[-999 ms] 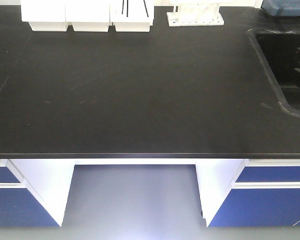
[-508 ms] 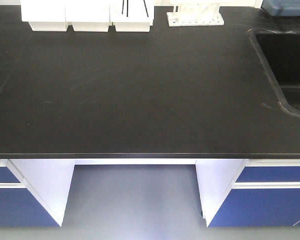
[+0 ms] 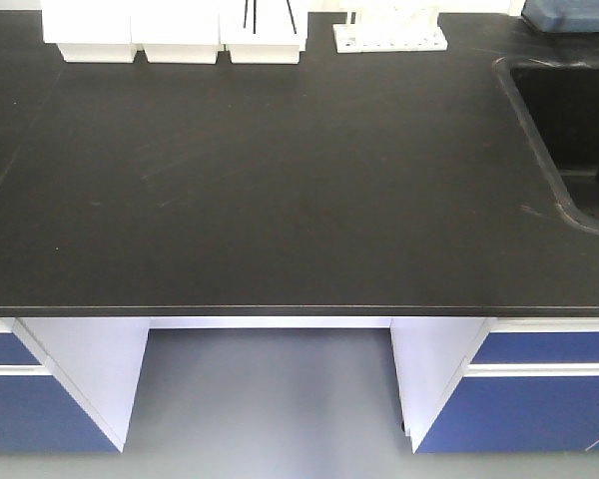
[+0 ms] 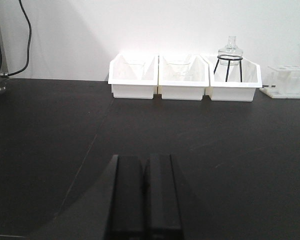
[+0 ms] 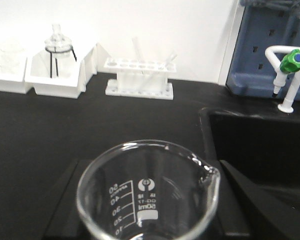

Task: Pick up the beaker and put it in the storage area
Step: 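Lift the beaker with the right gripper and pull it back toward the robot, then hold the beaker in the right gripper while driving to the other bench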

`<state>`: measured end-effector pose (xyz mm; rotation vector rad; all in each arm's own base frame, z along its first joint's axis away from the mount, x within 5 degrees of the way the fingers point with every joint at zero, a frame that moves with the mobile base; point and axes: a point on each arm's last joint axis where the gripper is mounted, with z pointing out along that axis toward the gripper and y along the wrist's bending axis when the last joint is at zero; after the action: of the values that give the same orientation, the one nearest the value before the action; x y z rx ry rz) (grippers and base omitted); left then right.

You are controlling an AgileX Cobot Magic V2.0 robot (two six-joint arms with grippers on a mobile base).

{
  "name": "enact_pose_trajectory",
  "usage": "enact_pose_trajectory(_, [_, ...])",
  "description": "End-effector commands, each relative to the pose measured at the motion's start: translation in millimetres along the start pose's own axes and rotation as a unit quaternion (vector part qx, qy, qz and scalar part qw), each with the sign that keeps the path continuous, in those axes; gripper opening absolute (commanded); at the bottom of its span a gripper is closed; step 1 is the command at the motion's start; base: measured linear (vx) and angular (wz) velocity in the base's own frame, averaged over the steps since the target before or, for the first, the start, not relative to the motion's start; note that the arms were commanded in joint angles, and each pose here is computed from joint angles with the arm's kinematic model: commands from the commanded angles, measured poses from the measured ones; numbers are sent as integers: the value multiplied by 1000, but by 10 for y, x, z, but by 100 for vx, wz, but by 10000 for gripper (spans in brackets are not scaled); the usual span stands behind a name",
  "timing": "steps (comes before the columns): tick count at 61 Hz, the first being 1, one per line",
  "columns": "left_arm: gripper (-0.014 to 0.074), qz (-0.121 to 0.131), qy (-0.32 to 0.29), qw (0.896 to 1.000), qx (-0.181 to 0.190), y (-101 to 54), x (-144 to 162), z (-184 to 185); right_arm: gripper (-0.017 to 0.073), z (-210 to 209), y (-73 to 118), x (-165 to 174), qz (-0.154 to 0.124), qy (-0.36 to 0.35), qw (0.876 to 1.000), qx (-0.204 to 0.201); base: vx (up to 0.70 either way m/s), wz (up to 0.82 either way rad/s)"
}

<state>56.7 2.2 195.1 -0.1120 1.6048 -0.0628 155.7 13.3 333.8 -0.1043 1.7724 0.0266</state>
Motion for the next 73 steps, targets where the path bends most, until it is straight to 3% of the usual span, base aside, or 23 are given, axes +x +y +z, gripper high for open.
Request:
enact_pose_trajectory(1, [-8,-6,-38,999,14,-16,-9,-4,-3,-204,9,2,5,-99,995,-5,0,0])
enact_pose_trajectory(14, [-8,-6,-38,999,14,-16,-9,-4,-3,-509,33,763,44,-104,994,-9,0,0])
enact_pose_trajectory(31, [-8,-6,-38,999,14,-16,-9,-4,-3,-712,55,1429,48,-151,987,-9,0,0])
enact_pose_trajectory(73, [-8,-6,-38,999,14,-16,-10,-5,-3,-710,57,1496,47,-140,989,-9,0,0])
